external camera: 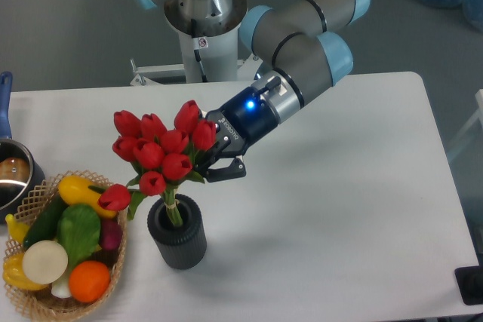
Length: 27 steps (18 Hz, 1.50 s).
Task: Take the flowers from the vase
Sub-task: 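Lift the gripped tulips straight up out of the grey vase, then carry the tulips up and away from the vase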
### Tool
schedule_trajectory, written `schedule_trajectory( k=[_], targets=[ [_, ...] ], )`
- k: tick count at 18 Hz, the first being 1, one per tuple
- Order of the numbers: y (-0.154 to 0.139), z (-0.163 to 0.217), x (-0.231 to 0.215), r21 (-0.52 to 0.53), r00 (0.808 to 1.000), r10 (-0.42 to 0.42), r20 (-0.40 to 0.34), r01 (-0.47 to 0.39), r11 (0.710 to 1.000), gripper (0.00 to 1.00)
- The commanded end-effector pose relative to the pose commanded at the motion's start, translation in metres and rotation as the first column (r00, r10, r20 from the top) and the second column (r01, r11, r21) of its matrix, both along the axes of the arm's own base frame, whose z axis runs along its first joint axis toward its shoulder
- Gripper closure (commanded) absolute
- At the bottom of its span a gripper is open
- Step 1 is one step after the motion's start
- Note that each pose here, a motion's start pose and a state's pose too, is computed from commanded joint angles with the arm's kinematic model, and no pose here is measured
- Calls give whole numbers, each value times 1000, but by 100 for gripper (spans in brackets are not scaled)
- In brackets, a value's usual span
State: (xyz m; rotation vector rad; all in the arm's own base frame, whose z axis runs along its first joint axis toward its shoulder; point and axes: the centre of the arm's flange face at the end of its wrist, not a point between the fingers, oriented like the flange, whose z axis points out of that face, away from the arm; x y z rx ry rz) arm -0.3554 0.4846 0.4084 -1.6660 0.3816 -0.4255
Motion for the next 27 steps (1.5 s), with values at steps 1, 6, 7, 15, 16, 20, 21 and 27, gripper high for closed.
schedule_trajectory(
  k=[1,6,7,15,16,20,21,27],
  targets=[
    [-1,2,0,3,1000,1,-2,-1,1000,66],
    [-2,8,-2,0,1000,7,5,-7,1000,66],
    [-1,12,-3,-2,1000,8,9,-8,1000,66],
    [-2,49,-4,-11,999,21,37,-21,1000,66],
    [-2,51,-2,-10,999,21,36,-21,1000,66],
    [-4,59,2,-18,998,23,50,-22,1000,66],
    [-4,60,2,-19,999,24,48,-23,1000,66],
    [-36,72,-35,-22,992,112,54,-111,994,66]
  ],
)
